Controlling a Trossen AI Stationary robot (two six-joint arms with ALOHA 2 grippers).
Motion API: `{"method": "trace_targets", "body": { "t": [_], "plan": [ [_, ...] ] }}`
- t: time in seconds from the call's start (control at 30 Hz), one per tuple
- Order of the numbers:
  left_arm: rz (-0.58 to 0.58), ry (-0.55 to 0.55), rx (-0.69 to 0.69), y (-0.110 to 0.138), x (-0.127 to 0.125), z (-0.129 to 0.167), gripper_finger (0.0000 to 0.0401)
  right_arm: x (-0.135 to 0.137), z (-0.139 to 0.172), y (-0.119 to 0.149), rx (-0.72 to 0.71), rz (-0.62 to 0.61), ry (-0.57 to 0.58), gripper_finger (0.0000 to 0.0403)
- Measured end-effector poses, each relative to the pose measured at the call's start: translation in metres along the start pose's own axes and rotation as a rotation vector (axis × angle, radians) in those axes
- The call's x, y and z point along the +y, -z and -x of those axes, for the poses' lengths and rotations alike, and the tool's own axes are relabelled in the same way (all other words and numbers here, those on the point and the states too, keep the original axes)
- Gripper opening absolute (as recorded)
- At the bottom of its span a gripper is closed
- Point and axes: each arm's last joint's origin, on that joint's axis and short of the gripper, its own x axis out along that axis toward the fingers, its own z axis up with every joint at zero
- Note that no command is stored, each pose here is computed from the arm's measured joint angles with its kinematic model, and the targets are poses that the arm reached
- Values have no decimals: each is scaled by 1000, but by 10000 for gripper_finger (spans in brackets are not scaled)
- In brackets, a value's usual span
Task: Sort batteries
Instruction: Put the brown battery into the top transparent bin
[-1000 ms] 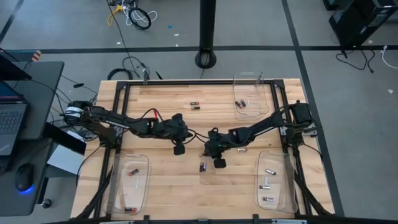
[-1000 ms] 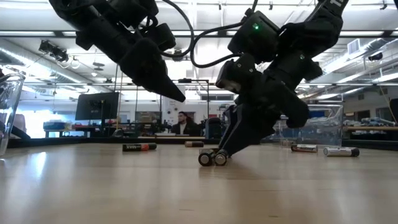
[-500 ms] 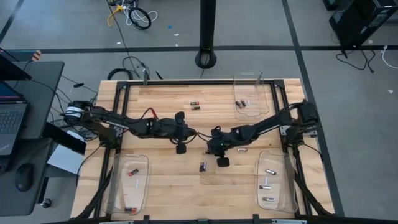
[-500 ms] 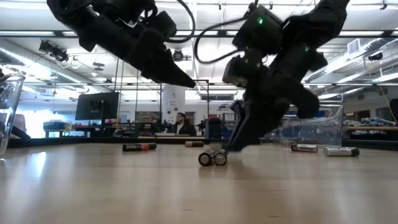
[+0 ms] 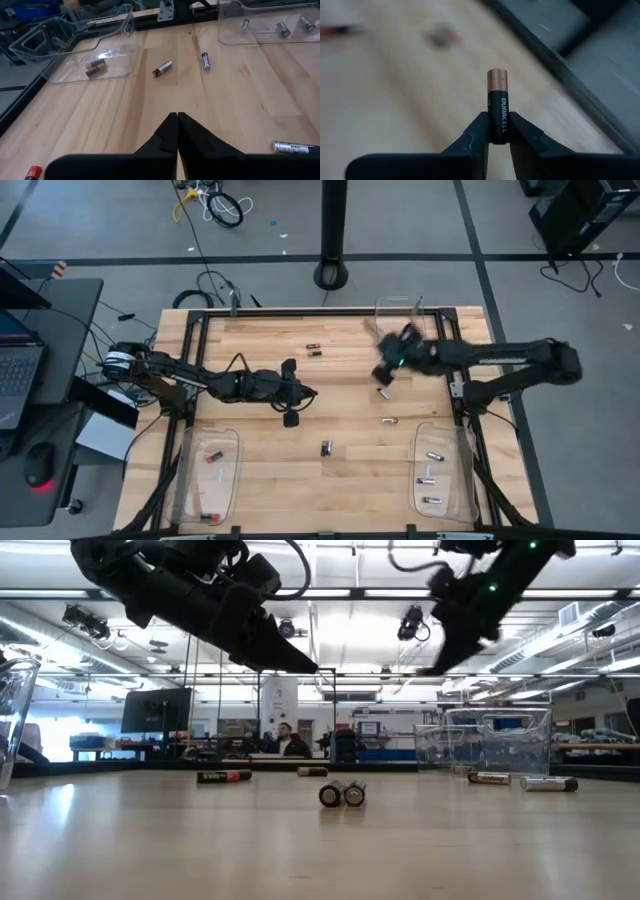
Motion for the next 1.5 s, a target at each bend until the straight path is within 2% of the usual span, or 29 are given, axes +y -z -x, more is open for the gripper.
{"method": "trace_targets", "body": {
  "t": [0.13, 0.27, 0.4, 0.73, 1.07, 1.23, 1.5],
  "plan": [
    [-21, 0, 0, 0, 0, 0, 13, -47, -10, -1, 92, -169, 132, 60],
    [-22, 0, 0, 0, 0, 0, 13, -78, -35, 0, 204, -242, 159, 60],
    [5, 2, -5, -1, -1, 0, 13, -95, -60, 5, 305, -294, 154, 60],
    [5, 2, -18, -2, -1, 0, 13, -104, -105, 18, 467, -358, 121, 60],
    [6, 4, -19, -2, -2, 0, 13, -105, -136, 28, 526, -380, 146, 68],
    [7, 4, -18, -2, -2, 0, 13, -106, -142, 31, 539, -378, 171, 84],
    [10, 4, -17, -2, -2, 0, 13, -107, -137, 29, 526, -381, 160, 88]
  ]
}}
